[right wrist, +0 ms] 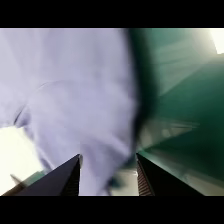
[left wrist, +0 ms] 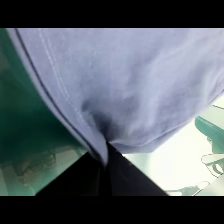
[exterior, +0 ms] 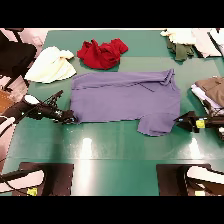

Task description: Fold the shirts.

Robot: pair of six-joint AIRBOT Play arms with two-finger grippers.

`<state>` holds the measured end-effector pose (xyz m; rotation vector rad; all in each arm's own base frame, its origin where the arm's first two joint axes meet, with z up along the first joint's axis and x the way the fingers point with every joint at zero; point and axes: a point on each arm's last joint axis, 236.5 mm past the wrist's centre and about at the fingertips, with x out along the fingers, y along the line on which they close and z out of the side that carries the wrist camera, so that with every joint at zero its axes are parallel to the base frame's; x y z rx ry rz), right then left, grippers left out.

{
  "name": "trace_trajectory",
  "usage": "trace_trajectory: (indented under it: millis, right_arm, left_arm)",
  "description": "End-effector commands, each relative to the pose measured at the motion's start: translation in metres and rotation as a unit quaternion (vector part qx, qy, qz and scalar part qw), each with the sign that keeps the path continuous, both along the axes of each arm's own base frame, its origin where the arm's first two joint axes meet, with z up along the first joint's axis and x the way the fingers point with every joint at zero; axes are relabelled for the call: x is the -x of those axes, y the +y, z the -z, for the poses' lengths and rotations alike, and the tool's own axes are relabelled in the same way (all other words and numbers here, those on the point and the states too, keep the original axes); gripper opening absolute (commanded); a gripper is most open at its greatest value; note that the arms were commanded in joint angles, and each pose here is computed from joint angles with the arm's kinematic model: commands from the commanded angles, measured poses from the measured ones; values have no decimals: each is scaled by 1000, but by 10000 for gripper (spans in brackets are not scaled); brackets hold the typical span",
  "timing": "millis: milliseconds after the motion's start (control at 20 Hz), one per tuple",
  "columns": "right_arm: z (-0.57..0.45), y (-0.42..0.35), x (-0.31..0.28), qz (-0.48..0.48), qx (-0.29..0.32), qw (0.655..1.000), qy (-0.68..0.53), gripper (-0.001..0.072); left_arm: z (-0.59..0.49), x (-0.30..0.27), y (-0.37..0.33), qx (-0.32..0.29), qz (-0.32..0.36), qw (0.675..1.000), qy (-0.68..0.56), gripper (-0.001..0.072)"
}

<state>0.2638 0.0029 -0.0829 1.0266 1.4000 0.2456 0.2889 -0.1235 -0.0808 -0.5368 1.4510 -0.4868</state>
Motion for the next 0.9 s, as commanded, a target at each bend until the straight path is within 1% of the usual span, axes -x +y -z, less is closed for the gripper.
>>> trace_trajectory:
  millis: [0,100,200,250,350,500,550,700,850]
  right_arm:
    - [18,27,1,-21,2,1000,8,409]
    - [26,43,-3,-37,-1,999,11,392]
    - [20,55,-17,-35,-14,999,-18,123]
    - [14,59,-22,-37,-16,999,-34,20]
    - [-1,55,-26,-37,-1,997,-61,21]
    - [-38,47,-19,-33,4,995,-89,21]
    - [-47,43,-11,-39,18,995,-91,20]
    - [-74,34,16,-49,70,992,-94,20]
    - [-96,33,38,-49,124,986,-104,20]
  left_arm:
    - [-1,0,-1,1,0,1000,-1,23]
    - [-1,0,-1,1,0,1000,-1,23]
    - [-1,-1,-1,3,-1,1000,-1,23]
    - [-2,-1,-1,2,-1,1000,-3,23]
    - [-8,-3,2,-1,-2,1000,-13,22]
    - [-30,1,11,7,-18,1000,-19,22]
    - [-40,5,14,6,-21,1000,-23,22]
    - [-72,26,27,-31,-23,998,-39,21]
    - [-101,45,30,-48,-27,997,-61,21]
